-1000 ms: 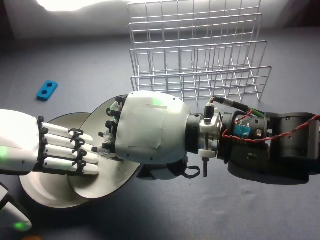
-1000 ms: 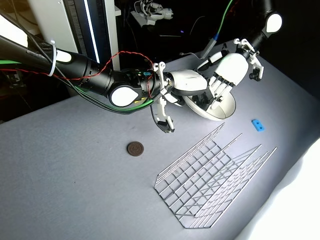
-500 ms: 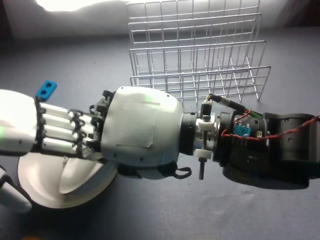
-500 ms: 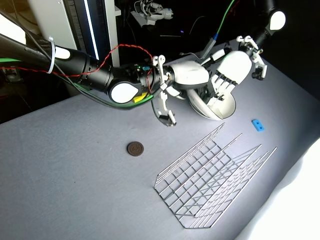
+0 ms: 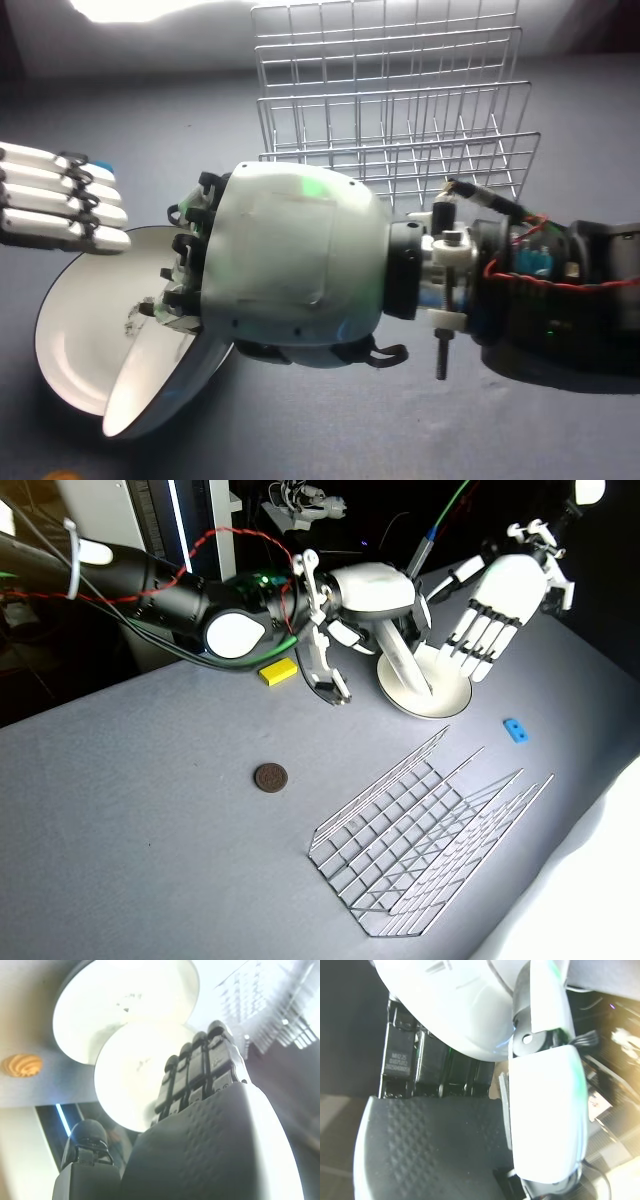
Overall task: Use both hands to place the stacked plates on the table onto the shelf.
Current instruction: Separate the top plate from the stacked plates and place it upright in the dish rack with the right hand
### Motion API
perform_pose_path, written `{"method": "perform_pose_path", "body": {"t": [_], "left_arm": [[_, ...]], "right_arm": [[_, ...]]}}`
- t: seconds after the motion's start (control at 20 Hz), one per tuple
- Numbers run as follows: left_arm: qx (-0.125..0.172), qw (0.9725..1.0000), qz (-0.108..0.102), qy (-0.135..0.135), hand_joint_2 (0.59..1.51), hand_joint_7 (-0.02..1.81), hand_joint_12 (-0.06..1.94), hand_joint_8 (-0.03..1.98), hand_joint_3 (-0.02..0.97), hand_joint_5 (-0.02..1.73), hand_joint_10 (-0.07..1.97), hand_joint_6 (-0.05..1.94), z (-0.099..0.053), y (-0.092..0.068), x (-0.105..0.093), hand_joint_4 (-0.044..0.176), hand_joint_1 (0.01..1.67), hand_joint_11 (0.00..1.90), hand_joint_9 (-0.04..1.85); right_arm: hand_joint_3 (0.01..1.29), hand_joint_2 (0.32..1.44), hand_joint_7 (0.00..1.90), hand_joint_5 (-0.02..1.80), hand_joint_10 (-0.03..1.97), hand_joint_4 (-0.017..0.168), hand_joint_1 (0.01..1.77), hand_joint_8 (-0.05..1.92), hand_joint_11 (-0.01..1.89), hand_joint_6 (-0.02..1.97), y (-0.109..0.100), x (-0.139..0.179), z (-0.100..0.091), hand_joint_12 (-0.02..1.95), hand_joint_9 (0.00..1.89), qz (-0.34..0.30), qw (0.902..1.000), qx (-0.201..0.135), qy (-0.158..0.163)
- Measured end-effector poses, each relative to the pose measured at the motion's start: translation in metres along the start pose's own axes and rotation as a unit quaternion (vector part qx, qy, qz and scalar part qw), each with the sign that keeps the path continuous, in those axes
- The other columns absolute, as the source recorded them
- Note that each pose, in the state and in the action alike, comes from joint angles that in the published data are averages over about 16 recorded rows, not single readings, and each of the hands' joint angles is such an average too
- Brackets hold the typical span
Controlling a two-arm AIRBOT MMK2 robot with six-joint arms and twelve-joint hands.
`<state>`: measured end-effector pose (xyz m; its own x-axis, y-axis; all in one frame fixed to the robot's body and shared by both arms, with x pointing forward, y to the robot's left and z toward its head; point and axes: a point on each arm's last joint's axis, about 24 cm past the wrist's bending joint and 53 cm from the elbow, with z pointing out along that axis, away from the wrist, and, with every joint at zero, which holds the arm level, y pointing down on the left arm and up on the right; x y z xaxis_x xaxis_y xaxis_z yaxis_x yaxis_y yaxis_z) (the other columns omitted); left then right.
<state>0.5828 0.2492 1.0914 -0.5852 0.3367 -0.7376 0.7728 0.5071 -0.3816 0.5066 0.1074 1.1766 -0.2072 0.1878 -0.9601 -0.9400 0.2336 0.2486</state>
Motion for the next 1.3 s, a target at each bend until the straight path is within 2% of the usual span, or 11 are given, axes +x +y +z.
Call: {"method": "perform_pose_path", "body": {"t": [0.15,0.3,0.6,0.75,0.95,1.3], "left_arm": [[-0.013,0.9999,-0.004,-0.003,1.140,0.03,0.01,0.00,0.013,0.03,0.01,0.02,-0.012,0.006,-0.003,0.002,0.02,0.01,0.01],[-0.024,0.9997,-0.008,-0.003,1.141,0.03,0.01,0.00,0.013,0.03,0.01,0.02,-0.022,0.011,-0.004,0.002,0.02,0.01,0.02],[-0.038,0.9992,-0.011,-0.003,1.141,0.03,0.01,0.00,0.013,0.03,0.01,0.02,-0.034,0.015,-0.005,0.004,0.02,0.02,0.02],[-0.041,0.9991,-0.012,-0.003,1.143,0.03,0.01,0.00,0.014,0.03,0.01,0.02,-0.037,0.015,-0.005,0.005,0.02,0.02,0.02],[-0.043,0.9990,-0.013,-0.004,1.144,0.03,0.01,0.00,0.013,0.03,0.01,0.02,-0.038,0.014,-0.006,0.006,0.02,0.02,0.02],[-0.038,0.9992,-0.012,-0.003,1.143,0.03,0.01,0.00,0.014,0.03,0.01,0.02,-0.034,0.011,-0.006,0.007,0.02,0.02,0.02]], "right_arm": [[0.01,0.95,1.22,1.04,0.04,0.009,1.23,0.58,0.96,0.82,0.002,-0.023,-0.004,0.95,1.34,0.008,0.9999,0.003,-0.012],[0.01,0.95,1.21,1.04,0.04,0.010,1.23,0.60,0.96,0.84,-0.003,-0.047,-0.009,0.97,1.34,0.031,0.9992,0.014,-0.022],[0.01,0.95,1.21,1.03,0.02,0.010,1.23,0.60,0.96,0.86,-0.036,-0.095,-0.025,0.98,1.36,0.117,0.9905,0.059,-0.042],[0.01,0.95,1.21,1.03,0.02,0.010,1.23,0.59,0.96,0.86,-0.061,-0.117,-0.034,0.98,1.36,0.177,0.9788,0.088,-0.054],[0.01,0.95,1.21,1.03,0.02,0.009,1.23,0.58,0.96,0.85,-0.096,-0.139,-0.049,0.98,1.37,0.248,0.9579,0.127,-0.068],[0.01,0.95,1.22,1.04,0.02,0.008,1.23,0.57,0.96,0.83,-0.145,-0.164,-0.074,0.97,1.39,0.324,0.9245,0.177,-0.094]]}}
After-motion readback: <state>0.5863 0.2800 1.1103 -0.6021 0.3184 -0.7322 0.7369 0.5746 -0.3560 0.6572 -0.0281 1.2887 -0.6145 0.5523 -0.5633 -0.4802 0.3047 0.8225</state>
